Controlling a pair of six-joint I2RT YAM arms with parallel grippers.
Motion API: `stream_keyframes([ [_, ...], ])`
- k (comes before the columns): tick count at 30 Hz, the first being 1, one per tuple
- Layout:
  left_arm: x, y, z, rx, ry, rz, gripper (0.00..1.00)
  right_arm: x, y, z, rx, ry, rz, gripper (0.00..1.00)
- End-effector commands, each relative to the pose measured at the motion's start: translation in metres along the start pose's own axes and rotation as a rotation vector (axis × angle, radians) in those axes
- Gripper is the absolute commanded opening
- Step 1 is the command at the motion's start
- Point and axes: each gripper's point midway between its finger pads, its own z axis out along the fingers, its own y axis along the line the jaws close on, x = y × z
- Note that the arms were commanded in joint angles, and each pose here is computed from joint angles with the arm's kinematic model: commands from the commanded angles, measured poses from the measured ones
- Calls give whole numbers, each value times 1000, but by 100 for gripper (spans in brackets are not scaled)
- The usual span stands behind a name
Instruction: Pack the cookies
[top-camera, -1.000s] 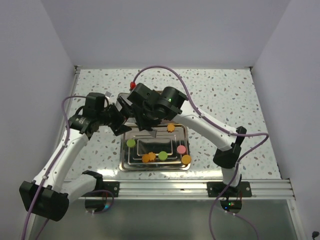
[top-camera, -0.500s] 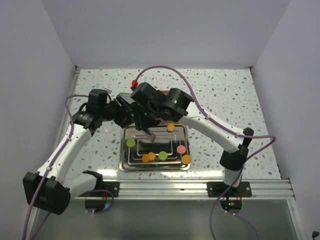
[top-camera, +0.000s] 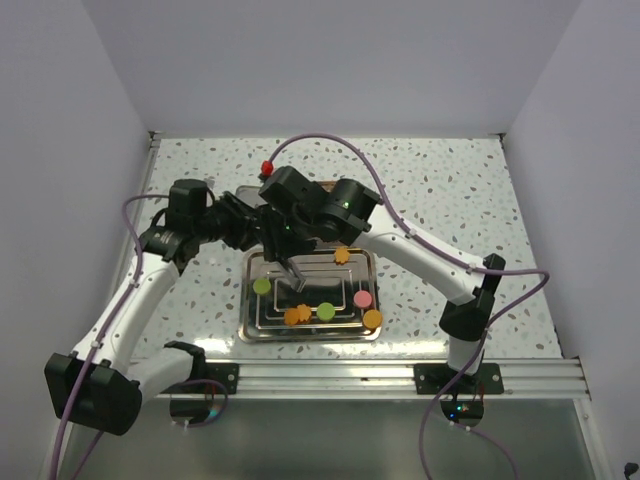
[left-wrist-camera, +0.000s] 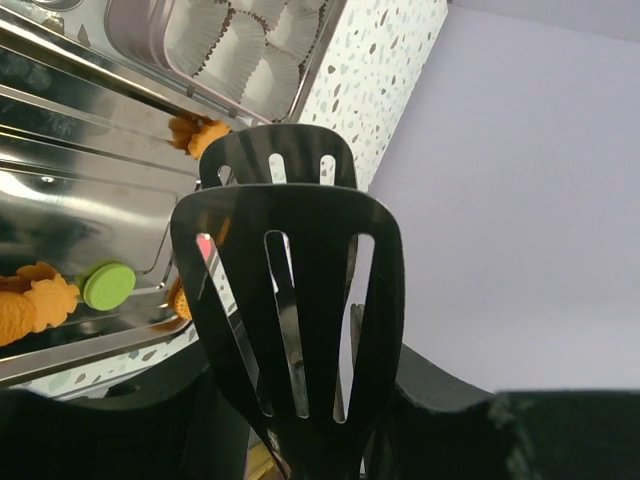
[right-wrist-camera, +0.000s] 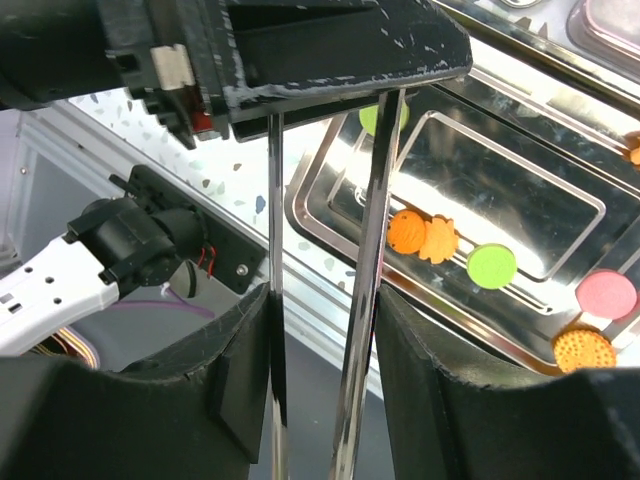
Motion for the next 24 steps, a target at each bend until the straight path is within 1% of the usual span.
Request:
stream_keyframes([
  [1, -11, -21, -12, 88, -61, -21, 35, -5, 16, -10, -81, -24, 27, 47],
  [10, -27, -38, -30, 156, -175, -54, 26, 3, 20, 1, -100, 7, 49, 55],
  [14, -31, -43, -36, 181, -207, -60, 25, 5, 21, 5, -104, 16, 52, 60],
  [18, -33, -44, -39, 186, -221, -71, 24, 6, 22, 5, -107, 19, 55, 63],
  [24, -39, -50, -43, 206, -253, -85, 24, 8, 27, 6, -115, 28, 49, 63],
])
